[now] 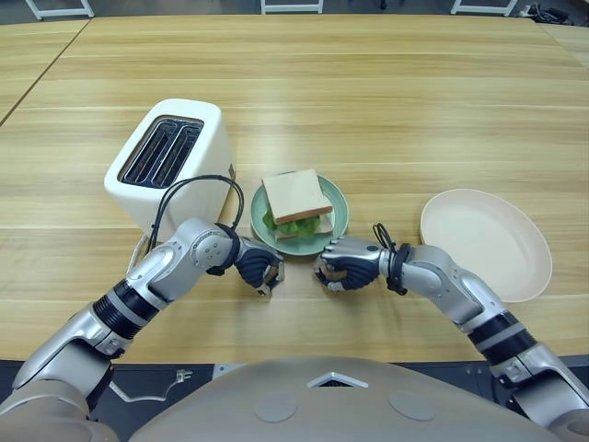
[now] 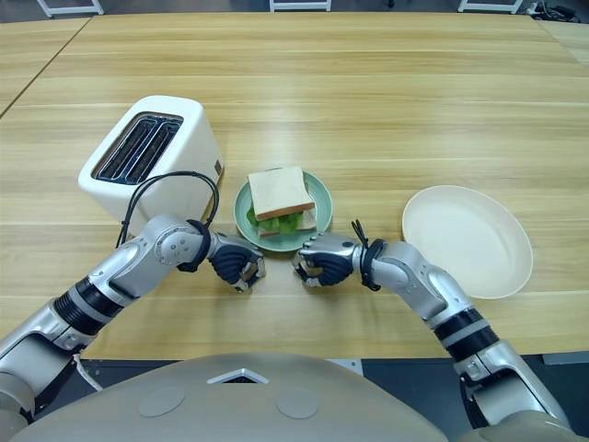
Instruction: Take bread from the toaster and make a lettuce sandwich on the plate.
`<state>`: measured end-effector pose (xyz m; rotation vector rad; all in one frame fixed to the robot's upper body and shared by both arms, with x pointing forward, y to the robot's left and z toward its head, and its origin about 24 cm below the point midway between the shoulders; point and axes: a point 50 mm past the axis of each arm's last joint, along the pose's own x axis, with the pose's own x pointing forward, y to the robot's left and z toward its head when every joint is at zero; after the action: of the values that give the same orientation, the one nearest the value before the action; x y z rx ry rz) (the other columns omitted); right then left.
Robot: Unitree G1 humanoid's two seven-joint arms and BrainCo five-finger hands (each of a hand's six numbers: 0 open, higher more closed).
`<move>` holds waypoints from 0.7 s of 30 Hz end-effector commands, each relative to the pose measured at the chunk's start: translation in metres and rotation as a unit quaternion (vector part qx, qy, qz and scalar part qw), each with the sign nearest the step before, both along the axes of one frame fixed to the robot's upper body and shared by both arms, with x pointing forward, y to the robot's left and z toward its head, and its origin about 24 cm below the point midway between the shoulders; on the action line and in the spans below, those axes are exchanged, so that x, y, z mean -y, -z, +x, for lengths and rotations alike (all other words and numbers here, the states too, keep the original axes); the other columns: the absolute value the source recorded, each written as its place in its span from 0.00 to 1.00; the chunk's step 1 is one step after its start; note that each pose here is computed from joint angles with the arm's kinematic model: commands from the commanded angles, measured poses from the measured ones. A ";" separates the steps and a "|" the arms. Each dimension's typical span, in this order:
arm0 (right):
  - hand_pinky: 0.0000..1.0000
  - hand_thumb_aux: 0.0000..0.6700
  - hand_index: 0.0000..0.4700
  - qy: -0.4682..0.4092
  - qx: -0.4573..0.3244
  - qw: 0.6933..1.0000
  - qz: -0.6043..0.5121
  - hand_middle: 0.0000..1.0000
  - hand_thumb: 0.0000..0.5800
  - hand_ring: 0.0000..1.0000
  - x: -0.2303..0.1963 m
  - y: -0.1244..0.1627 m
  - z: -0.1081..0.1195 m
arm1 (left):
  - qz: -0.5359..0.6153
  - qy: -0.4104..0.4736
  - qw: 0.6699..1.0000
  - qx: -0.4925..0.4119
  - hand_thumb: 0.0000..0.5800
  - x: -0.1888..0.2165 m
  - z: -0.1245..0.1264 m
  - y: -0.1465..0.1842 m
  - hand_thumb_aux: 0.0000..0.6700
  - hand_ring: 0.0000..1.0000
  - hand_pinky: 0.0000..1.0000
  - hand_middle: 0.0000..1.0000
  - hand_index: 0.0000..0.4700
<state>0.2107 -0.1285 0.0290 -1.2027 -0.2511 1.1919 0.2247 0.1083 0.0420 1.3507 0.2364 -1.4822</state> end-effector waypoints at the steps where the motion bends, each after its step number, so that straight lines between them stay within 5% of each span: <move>1: 1.00 1.00 1.00 0.010 0.034 0.999 0.003 1.00 1.00 1.00 -0.003 0.006 0.010 | 0.052 -0.055 0.997 0.030 1.00 -0.013 0.012 0.023 1.00 1.00 1.00 1.00 1.00; 5: 1.00 1.00 1.00 0.020 0.086 0.995 0.050 1.00 1.00 1.00 -0.007 -0.006 0.020 | 0.019 -0.056 0.998 0.033 1.00 -0.009 0.013 0.019 0.95 1.00 1.00 1.00 0.95; 6: 0.92 1.00 1.00 0.023 0.098 0.991 0.091 0.92 1.00 0.92 -0.011 -0.017 0.020 | -0.015 -0.058 0.998 0.032 0.86 -0.005 0.013 0.012 0.62 1.00 1.00 1.00 0.62; 7: 0.58 0.63 0.63 0.028 0.109 0.985 0.131 0.58 0.86 0.58 -0.013 -0.028 0.020 | -0.050 -0.061 0.996 0.037 0.00 -0.002 0.014 0.003 0.00 1.00 1.00 1.00 0.00; 8: 0.35 0.36 0.36 0.038 0.126 0.975 0.177 0.35 0.59 0.35 -0.015 -0.042 0.021 | -0.100 -0.066 0.991 0.059 0.00 0.003 0.018 -0.009 0.00 0.64 0.64 0.64 0.00; 9: 0.01 0.00 0.00 0.047 0.141 0.965 0.215 0.01 0.00 0.01 -0.015 -0.054 0.023 | -0.147 -0.072 0.982 0.090 0.00 0.007 0.022 -0.021 0.00 0.00 0.00 0.00 0.00; 12: 0.00 0.00 0.00 0.106 0.194 0.906 0.361 0.00 0.00 0.00 -0.006 -0.103 0.026 | -0.325 -0.141 0.912 0.209 0.00 0.007 0.038 -0.068 0.00 0.00 0.00 0.00 0.00; 16: 0.00 0.00 0.00 0.249 0.208 0.766 0.555 0.00 0.00 0.00 0.022 -0.136 0.025 | -0.550 -0.280 0.738 0.271 0.00 -0.016 0.017 -0.084 0.00 0.00 0.00 0.00 0.00; 21: 0.00 0.00 0.00 0.252 0.267 0.751 0.549 0.00 0.00 0.00 0.027 -0.140 0.021 | -0.564 -0.313 0.686 0.335 0.00 -0.029 0.011 -0.058 0.00 0.00 0.00 0.00 0.00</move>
<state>0.2298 -0.1518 0.1704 -0.3981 -0.8628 0.0736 0.2271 0.1353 0.1005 0.5232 -0.5395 -0.3043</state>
